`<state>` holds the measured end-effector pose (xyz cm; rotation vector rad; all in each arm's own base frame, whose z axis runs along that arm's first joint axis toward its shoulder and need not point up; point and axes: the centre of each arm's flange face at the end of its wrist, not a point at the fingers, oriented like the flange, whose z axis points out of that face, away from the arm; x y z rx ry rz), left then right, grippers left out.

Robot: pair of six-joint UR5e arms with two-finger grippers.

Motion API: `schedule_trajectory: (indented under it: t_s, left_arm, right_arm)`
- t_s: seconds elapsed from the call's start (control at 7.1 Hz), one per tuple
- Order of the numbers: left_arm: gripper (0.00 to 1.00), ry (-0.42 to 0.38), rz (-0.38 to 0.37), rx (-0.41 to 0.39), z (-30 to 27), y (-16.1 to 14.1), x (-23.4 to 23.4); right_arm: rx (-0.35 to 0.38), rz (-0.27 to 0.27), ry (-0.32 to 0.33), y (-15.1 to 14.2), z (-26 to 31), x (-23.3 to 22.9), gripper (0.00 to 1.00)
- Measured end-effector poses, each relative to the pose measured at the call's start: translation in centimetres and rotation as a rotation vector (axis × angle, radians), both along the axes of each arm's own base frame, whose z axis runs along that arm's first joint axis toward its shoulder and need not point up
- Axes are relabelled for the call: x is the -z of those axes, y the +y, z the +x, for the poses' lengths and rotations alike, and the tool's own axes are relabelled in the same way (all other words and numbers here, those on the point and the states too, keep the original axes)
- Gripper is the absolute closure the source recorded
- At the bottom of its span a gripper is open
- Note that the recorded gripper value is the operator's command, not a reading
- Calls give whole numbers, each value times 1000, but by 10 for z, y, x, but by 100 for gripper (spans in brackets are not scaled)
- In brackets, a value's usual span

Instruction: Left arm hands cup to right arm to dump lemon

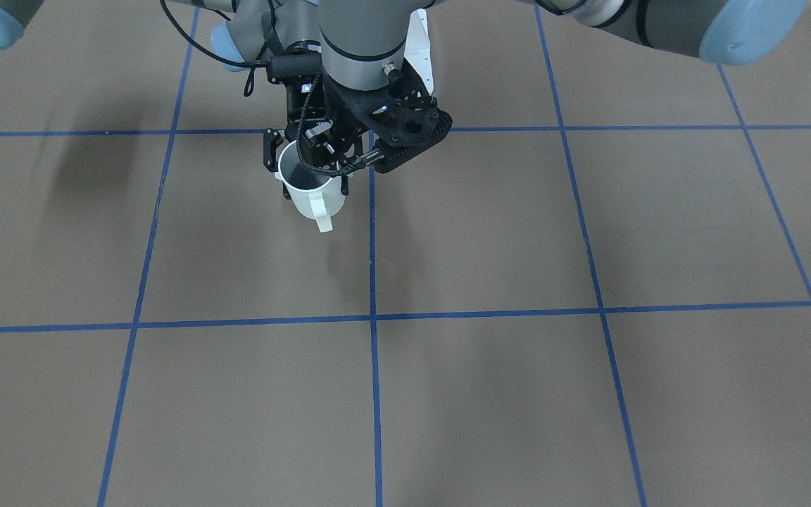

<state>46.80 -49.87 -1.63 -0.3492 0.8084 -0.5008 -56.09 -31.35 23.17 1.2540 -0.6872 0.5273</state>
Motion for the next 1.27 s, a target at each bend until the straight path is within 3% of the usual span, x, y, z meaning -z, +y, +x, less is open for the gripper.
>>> schedule_trajectory:
  t_s: [0.56, 0.99, 1.27]
  left_arm:
    - [21, -22, 17, -62, 34, 31, 0]
    - [48, -35, 39, -65, 44, 39, -1]
    - [51, -37, 44, -65, 45, 41, -1]
  right_arm:
    - [7, 5, 26, 4, -4, -1, 69]
    - [8, 7, 21, 5, -2, 2, 69]
    - [8, 9, 12, 5, 0, 4, 69]
